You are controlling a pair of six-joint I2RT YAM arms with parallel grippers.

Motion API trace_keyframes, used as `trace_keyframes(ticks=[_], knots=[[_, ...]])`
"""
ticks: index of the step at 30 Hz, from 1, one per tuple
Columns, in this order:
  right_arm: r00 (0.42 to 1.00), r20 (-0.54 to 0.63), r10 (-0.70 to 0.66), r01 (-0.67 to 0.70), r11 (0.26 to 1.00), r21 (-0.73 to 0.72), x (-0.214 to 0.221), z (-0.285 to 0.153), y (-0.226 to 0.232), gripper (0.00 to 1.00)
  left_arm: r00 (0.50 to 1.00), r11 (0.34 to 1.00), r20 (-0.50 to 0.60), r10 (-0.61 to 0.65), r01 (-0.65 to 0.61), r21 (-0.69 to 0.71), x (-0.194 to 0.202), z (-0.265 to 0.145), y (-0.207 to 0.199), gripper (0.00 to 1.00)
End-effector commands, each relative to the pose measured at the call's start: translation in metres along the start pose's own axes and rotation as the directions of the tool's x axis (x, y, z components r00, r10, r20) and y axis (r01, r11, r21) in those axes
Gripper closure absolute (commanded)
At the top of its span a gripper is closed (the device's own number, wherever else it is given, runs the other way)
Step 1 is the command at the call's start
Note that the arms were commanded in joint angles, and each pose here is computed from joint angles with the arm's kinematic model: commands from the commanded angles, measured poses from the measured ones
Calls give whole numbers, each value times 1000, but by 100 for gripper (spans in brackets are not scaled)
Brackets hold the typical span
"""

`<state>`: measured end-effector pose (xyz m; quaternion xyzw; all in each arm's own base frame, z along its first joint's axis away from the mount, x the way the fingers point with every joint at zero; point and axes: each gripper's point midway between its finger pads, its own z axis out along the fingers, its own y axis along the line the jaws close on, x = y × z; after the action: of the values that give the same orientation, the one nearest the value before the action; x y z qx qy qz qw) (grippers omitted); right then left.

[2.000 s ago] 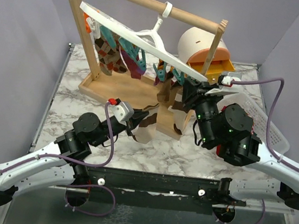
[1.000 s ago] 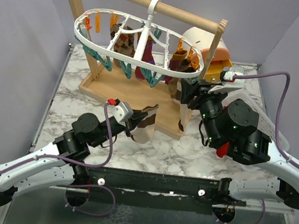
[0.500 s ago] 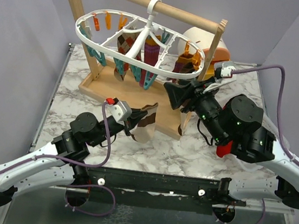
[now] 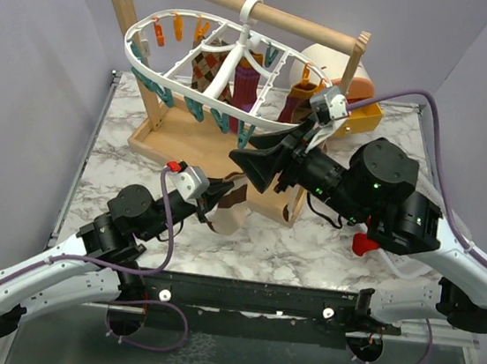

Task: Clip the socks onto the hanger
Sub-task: Rotate the hanger at the clothesline.

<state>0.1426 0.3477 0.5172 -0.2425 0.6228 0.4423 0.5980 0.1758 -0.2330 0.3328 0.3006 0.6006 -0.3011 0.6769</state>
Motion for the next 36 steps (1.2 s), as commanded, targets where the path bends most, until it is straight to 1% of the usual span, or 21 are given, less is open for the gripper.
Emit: trace_keyframes(ticks=[1,7,11,12,15,18,20,22,23,28,32,36], knots=[[999,-49,11,-10,1000,10,25,16,0,44,1000,999,-1,6,-6,-36,-3,-5,8,100],[998,5,64,-65,993,95,30,37,-10,39,1000,999,-6,2,-2,-43,-2,-8,9,100],[988,101,113,-128,979,161,30,50,-20,35,1000,999,-6,0,0,-47,-1,-9,10,100],[987,118,112,-134,972,195,31,52,-25,35,1000,999,-6,-1,1,-47,-1,-9,10,100],[982,162,99,-145,941,307,31,54,-43,34,1000,999,-4,-4,3,-52,-1,-12,11,100],[978,198,67,-141,911,388,29,51,-54,34,1000,998,0,0,0,-59,-3,-14,12,100],[980,197,42,-125,894,430,30,52,-59,34,1000,998,-1,5,-5,-62,-2,-14,13,100],[981,192,20,-107,883,456,30,54,-60,34,1000,998,-4,11,-11,-63,0,-13,14,100],[977,211,16,-113,881,459,26,56,-60,34,1000,998,-5,13,-13,-64,0,-13,14,100],[974,228,-14,-103,862,496,21,61,-63,34,1000,998,-5,22,-22,-64,2,-10,14,100],[967,251,-32,-112,835,539,16,60,-70,34,1000,998,-8,30,-30,-62,4,-8,13,100],[966,252,-53,-108,805,583,17,61,-76,35,999,997,-12,36,-37,-61,5,-7,13,100]])
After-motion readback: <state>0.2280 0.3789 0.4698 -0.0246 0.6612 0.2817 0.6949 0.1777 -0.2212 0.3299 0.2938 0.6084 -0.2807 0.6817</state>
